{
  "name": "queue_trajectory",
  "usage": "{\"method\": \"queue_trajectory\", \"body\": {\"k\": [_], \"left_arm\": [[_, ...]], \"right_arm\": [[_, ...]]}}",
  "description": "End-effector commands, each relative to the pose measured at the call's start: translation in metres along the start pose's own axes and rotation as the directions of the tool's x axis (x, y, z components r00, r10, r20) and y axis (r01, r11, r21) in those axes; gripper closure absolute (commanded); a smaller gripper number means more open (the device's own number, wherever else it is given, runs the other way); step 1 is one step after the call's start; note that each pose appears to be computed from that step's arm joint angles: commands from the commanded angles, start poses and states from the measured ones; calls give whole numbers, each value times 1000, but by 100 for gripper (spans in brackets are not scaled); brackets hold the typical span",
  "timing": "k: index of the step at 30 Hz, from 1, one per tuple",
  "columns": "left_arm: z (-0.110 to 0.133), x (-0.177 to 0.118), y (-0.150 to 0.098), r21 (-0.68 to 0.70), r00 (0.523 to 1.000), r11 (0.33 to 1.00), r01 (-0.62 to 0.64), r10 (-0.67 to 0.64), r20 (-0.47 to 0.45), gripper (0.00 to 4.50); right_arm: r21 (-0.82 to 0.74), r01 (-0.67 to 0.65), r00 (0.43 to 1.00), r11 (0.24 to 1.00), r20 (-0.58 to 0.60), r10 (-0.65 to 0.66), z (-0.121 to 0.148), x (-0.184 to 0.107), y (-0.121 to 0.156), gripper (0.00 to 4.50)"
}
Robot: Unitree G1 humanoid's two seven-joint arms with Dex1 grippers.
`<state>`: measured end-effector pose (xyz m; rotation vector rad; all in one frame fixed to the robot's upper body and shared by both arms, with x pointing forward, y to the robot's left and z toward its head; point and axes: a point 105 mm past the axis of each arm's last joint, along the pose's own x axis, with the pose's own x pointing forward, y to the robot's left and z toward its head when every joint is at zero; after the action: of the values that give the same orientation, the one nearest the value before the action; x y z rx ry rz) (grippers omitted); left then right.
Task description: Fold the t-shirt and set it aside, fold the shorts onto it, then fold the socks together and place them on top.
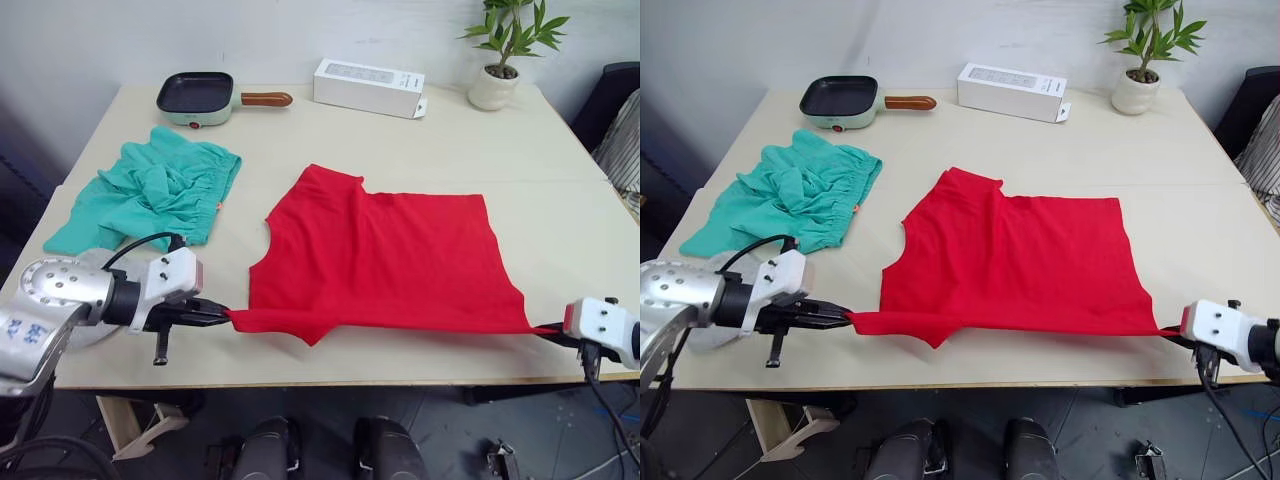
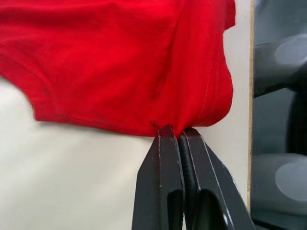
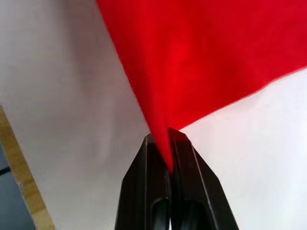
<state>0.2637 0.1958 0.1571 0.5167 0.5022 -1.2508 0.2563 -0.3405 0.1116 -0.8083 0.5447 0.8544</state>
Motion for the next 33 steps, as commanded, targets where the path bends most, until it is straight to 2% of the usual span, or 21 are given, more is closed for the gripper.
{"method": "queue_trajectory", "body": {"k": [1, 3, 8, 11, 18, 23, 29, 33], "left_arm": [[-9, 1, 10, -66, 999, 997, 33, -35, -29, 450], [-12, 4, 11, -91, 997, 993, 74, -77, -32, 450], [-13, 14, 22, -118, 996, 989, 87, -90, -22, 450], [-12, 20, 26, -136, 996, 987, 91, -93, -7, 450], [-8, 26, 41, -148, 999, 989, 30, -26, 29, 450], [-6, 24, 49, -196, 998, 981, 8, 4, 59, 450], [-13, 27, 58, -246, 999, 969, -23, 32, 31, 450], [-12, 31, 58, -263, 998, 965, -22, 36, 49, 450]], "right_arm": [[96, -48, 999, 994, -12, 50, -3, -3, -4, 447], [148, -75, 997, 986, -3, 76, -3, -1, -5, 447], [303, -193, 981, 933, 28, 194, 1, 0, 6, 447], [369, -187, 982, 910, 71, 173, 9, 3, 1, 447], [395, -138, 989, 908, 100, 107, 15, 7, -16, 447], [411, -152, 986, 899, 123, 110, 26, 8, -25, 447], [424, -153, 986, 892, 119, 113, 29, 16, -29, 447], [444, -155, 987, 882, 107, 120, 26, 20, -25, 447]]}}
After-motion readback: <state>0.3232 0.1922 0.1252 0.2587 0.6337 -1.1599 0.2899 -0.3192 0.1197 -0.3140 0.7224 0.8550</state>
